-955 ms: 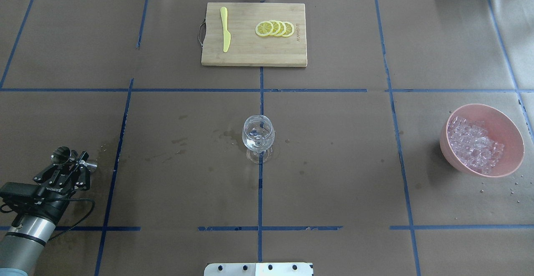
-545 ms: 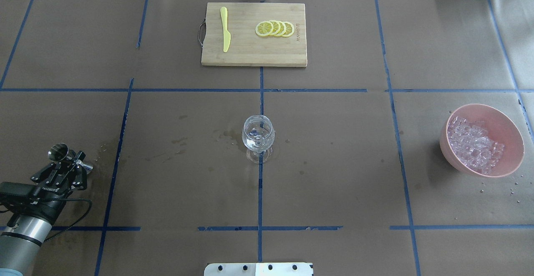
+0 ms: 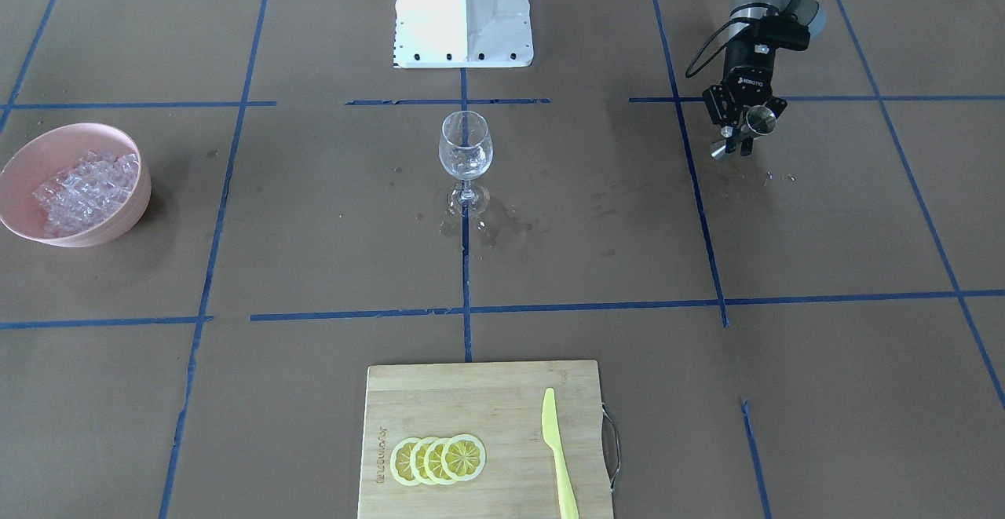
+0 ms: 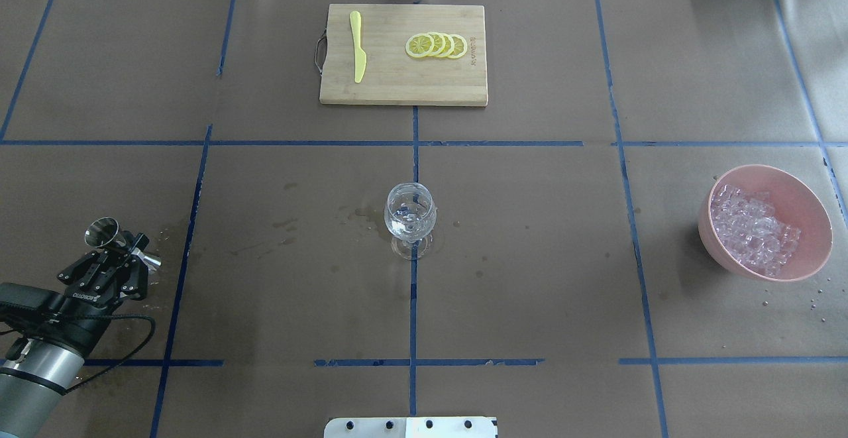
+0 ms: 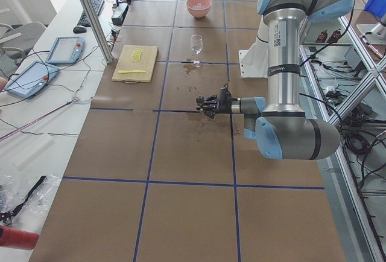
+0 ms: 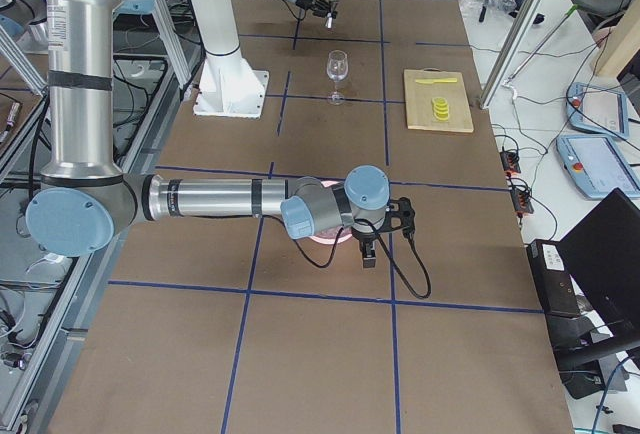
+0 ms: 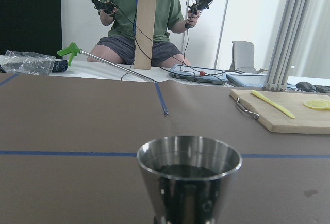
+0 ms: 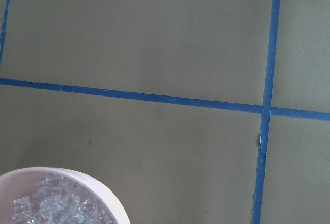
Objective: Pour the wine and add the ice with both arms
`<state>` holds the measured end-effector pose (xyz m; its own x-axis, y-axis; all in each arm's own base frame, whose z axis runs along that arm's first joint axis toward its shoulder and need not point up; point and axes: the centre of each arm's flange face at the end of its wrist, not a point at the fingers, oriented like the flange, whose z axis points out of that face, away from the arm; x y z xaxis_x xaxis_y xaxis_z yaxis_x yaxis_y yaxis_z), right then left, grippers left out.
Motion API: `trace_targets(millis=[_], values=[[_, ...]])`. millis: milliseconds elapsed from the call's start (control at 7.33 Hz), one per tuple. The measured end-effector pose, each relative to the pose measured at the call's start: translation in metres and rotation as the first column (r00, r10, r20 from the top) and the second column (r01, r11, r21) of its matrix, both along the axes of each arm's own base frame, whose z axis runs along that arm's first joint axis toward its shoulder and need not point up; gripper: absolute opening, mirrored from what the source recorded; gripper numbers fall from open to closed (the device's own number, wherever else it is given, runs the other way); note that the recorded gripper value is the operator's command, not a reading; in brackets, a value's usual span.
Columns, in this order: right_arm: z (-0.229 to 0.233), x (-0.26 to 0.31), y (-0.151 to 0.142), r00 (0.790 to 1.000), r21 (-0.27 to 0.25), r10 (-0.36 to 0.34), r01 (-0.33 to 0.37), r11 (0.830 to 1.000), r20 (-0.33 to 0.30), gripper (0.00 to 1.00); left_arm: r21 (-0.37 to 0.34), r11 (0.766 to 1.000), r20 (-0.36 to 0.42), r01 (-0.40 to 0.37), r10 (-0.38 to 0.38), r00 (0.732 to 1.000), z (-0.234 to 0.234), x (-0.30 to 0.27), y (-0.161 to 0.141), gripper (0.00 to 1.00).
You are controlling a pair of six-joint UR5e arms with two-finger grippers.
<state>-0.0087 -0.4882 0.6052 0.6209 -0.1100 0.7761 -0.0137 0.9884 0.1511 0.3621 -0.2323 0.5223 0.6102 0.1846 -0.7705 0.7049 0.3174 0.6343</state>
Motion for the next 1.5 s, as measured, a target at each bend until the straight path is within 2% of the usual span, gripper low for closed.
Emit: trace_targets(millis=[409,682,1091,1364,1500], values=[[-0.002,0.000,-0.002,1.000,0.003,0.000,0.000,1.000,0.000,1.00,0.090,0.996,0.029,-0.007,0.005,1.000,-0.069,0.033,-0.003,0.00],[-0.003,0.000,-0.004,1.000,0.006,0.000,0.000,1.000,0.001,1.00,0.149,0.989,0.024,0.008,-0.012,1.000,-0.136,0.071,-0.008,0.00],[-0.007,-0.001,-0.007,1.000,0.014,0.000,0.000,1.000,0.002,1.00,0.227,0.973,0.190,-0.044,0.000,0.982,-0.181,0.096,-0.027,0.00],[-0.009,-0.001,-0.009,1.000,0.017,0.000,0.000,1.000,0.003,1.00,0.244,0.964,0.314,-0.107,0.026,0.949,-0.226,0.123,-0.053,0.00],[-0.010,-0.002,-0.010,1.000,0.019,0.000,0.000,1.000,0.003,1.00,0.253,0.953,0.402,-0.164,0.051,0.914,-0.241,0.130,-0.064,0.00]])
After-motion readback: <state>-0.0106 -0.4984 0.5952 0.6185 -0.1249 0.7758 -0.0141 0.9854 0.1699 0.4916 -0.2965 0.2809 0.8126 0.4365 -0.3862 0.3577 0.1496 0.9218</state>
